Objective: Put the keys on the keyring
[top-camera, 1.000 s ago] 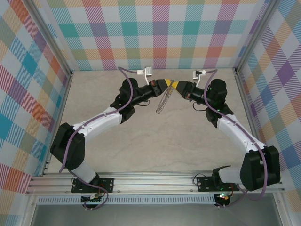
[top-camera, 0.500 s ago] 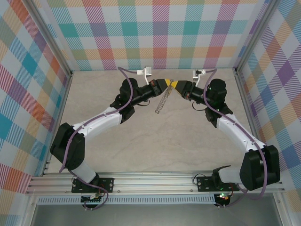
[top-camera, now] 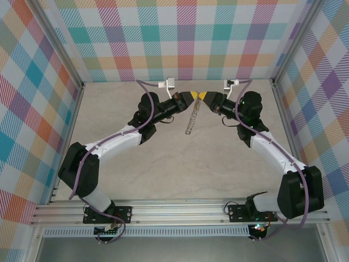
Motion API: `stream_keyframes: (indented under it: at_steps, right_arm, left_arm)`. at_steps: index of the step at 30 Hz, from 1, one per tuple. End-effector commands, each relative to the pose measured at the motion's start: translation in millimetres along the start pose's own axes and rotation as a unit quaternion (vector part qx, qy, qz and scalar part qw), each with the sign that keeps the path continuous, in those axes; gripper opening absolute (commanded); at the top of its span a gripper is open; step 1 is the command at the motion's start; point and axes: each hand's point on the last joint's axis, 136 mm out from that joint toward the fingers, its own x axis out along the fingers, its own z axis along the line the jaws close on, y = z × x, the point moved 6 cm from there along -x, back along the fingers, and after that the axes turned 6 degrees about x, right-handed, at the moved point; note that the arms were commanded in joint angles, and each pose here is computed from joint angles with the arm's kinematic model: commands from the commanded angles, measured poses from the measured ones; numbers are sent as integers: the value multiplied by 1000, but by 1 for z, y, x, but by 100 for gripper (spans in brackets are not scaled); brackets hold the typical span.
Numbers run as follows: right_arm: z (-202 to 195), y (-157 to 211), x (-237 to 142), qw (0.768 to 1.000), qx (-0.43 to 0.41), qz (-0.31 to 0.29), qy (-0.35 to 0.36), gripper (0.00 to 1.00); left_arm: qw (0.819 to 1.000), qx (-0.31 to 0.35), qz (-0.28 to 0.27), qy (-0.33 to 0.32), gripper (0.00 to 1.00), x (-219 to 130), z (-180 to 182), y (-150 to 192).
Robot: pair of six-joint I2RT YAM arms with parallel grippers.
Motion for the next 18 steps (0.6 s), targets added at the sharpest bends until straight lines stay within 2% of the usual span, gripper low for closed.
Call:
stream_keyframes:
  at_steps: [1, 6, 10, 15, 18]
  right_arm:
    - [8, -1, 5, 1000, -14, 3, -23, 19]
    - [7, 4, 6, 999, -12, 28, -35, 12]
    - [12, 5, 6, 998, -26, 33, -50, 0]
    - [14, 7, 4, 997, -30, 36, -55, 0]
    - [12, 7, 5, 998, -27, 37, -53, 17]
  left_arm:
    - [999, 6, -16, 38, 0, -1, -15, -5]
    - [999, 3, -14, 36, 0, 2, -11, -3]
    - [999, 0, -13, 37, 0, 4, -9, -2]
    - [999, -2, -12, 36, 0, 5, -7, -1]
    - [999, -3, -11, 40, 0, 6, -8, -1]
